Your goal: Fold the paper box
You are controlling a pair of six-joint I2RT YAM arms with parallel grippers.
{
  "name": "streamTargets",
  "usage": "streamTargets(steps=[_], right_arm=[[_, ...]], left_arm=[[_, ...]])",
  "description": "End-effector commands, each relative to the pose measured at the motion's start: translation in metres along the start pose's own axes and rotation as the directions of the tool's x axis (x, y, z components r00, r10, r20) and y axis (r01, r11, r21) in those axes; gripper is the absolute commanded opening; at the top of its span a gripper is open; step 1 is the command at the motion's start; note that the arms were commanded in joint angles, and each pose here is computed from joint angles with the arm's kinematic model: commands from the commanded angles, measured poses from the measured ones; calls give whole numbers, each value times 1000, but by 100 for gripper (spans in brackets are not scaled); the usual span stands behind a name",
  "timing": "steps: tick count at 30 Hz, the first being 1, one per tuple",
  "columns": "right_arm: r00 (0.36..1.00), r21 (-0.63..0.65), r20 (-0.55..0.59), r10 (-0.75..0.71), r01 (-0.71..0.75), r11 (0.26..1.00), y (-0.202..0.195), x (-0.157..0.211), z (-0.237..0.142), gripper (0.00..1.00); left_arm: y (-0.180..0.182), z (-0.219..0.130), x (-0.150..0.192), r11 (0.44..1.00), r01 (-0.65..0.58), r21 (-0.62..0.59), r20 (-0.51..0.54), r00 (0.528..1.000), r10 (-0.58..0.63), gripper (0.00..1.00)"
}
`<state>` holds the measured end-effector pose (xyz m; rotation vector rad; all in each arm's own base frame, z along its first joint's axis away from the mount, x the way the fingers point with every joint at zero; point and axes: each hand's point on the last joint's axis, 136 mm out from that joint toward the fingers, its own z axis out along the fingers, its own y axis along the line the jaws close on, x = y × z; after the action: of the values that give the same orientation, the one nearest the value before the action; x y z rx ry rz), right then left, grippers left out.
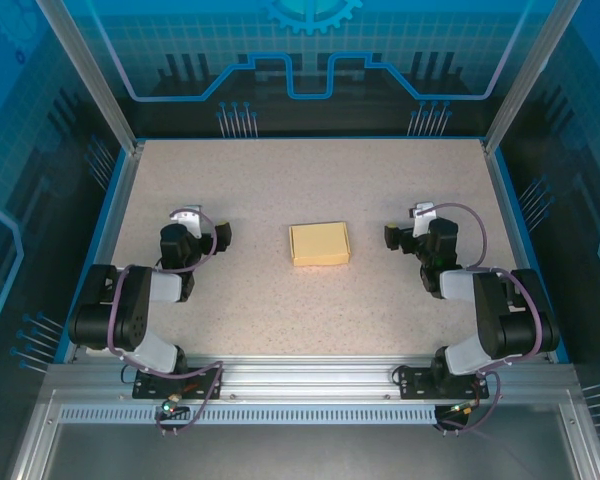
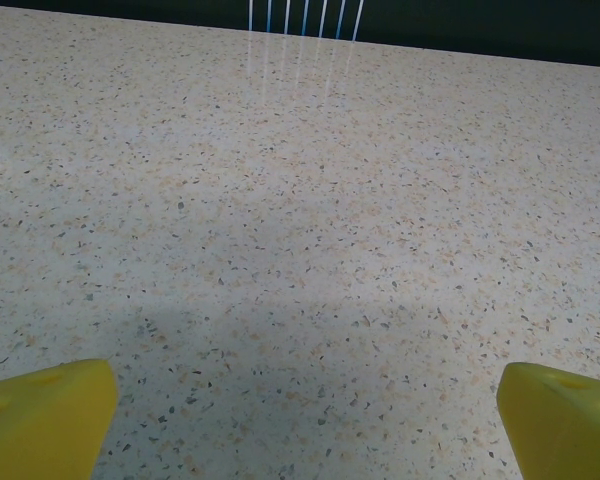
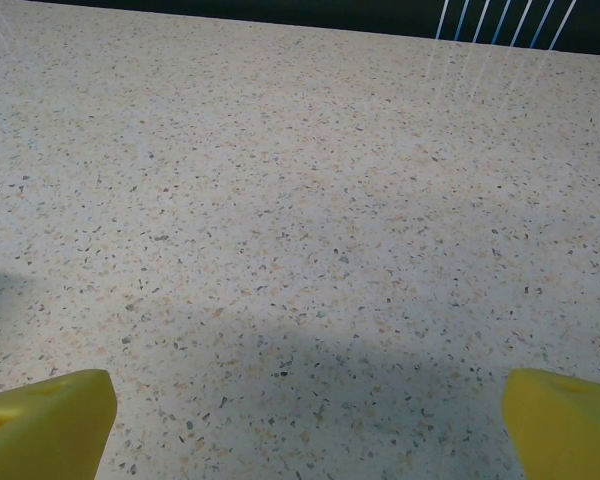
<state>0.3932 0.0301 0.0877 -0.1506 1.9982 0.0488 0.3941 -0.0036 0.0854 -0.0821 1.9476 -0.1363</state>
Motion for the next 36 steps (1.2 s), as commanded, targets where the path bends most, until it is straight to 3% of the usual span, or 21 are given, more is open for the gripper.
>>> streamTargets(steps=[1, 36], right_arm=[[999, 7, 28, -19, 19, 1000, 0, -7, 1, 100], [999, 6, 26, -20, 19, 1000, 1, -7, 1, 100]], left_arm=[[-4, 0, -10, 1000, -17, 24, 40, 999, 16, 99], [-5, 0, -10, 999, -25, 24, 36, 999, 24, 99]])
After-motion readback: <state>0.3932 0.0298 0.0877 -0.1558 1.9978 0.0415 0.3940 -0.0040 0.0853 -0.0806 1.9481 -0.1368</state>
